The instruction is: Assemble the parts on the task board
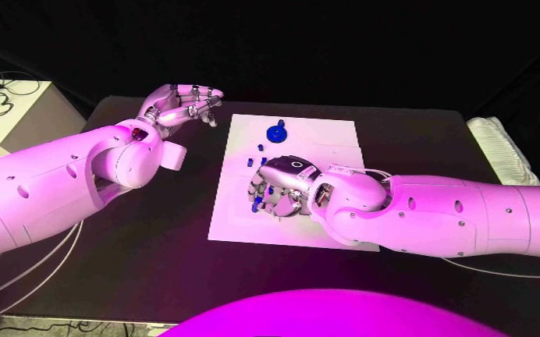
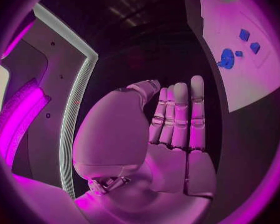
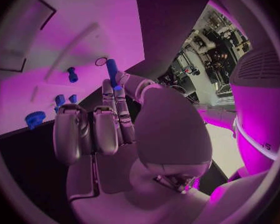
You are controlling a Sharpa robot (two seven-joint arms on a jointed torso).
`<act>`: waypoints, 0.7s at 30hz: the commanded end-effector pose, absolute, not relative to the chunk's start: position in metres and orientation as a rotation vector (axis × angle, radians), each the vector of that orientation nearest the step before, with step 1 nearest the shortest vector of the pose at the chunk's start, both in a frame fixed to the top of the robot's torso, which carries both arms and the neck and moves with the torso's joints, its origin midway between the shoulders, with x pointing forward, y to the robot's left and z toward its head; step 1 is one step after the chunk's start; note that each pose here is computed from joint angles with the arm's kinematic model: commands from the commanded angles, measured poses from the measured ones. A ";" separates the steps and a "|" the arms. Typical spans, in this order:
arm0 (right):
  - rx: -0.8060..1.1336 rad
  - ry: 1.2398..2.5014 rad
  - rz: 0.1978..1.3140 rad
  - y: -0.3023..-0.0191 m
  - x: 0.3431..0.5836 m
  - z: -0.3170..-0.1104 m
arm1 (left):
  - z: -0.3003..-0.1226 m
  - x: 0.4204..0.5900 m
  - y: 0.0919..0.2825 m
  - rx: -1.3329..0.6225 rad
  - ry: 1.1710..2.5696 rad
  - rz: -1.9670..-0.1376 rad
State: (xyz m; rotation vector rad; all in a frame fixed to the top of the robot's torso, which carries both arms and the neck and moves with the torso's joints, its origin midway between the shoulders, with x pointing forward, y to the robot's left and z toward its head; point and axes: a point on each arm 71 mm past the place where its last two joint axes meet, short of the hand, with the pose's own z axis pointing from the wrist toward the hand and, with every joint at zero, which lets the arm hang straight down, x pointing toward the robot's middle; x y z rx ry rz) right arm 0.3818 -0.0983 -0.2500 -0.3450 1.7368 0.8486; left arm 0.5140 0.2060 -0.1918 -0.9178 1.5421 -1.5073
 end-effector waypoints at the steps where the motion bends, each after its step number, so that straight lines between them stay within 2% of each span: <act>1: -0.384 1.728 0.832 -0.096 0.381 -0.252 | -0.191 0.513 0.203 -0.911 1.546 -1.530; 21: -0.389 1.694 0.781 -0.098 0.386 -0.252 | -0.191 0.513 0.205 -0.912 1.545 -1.526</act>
